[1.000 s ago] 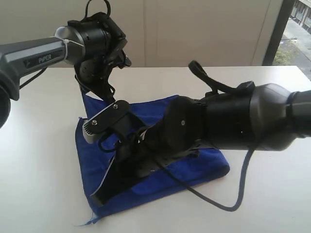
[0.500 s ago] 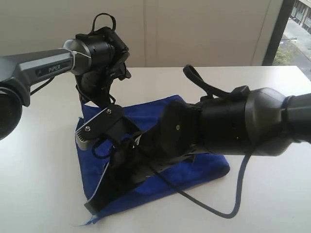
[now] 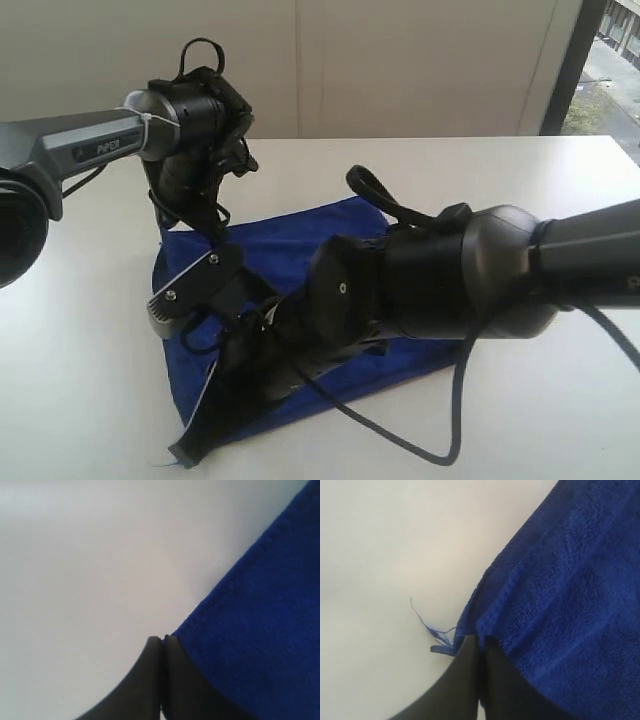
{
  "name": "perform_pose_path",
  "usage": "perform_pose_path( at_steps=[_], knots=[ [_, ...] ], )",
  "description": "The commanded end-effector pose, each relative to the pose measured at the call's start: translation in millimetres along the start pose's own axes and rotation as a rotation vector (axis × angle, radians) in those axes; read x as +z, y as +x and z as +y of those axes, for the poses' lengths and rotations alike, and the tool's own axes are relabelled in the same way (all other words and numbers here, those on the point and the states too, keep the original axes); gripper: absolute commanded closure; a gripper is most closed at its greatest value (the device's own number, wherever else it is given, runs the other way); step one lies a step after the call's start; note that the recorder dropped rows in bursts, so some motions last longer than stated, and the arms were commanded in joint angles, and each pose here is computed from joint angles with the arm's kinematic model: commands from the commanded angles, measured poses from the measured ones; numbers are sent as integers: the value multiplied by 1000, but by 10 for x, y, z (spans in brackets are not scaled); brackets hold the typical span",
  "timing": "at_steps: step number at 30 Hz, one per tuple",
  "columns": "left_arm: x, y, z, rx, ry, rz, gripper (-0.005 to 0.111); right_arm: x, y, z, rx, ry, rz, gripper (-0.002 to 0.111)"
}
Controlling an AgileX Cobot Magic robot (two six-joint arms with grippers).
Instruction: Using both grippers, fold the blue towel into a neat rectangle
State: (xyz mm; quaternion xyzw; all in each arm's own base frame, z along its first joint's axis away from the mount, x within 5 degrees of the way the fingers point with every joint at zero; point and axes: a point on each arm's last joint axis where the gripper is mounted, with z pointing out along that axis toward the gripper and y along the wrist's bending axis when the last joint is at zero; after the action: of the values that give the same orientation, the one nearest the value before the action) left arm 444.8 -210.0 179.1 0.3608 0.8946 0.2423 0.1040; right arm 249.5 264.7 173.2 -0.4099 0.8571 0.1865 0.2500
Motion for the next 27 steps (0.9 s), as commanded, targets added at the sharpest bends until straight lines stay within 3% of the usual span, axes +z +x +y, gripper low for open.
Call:
perform_pose_path(
  at_steps=[1,17,27],
  knots=[
    [151,14,-35,4,5,40,107,-2,-11,46,-30,-10,-2,108],
    [239,4,-75,20,-2,48,106,265,108,29,-11,-2,47,108],
    [238,23,-60,29,-17,69,62,386,128,45,-15,-2,60,107]
  ],
)
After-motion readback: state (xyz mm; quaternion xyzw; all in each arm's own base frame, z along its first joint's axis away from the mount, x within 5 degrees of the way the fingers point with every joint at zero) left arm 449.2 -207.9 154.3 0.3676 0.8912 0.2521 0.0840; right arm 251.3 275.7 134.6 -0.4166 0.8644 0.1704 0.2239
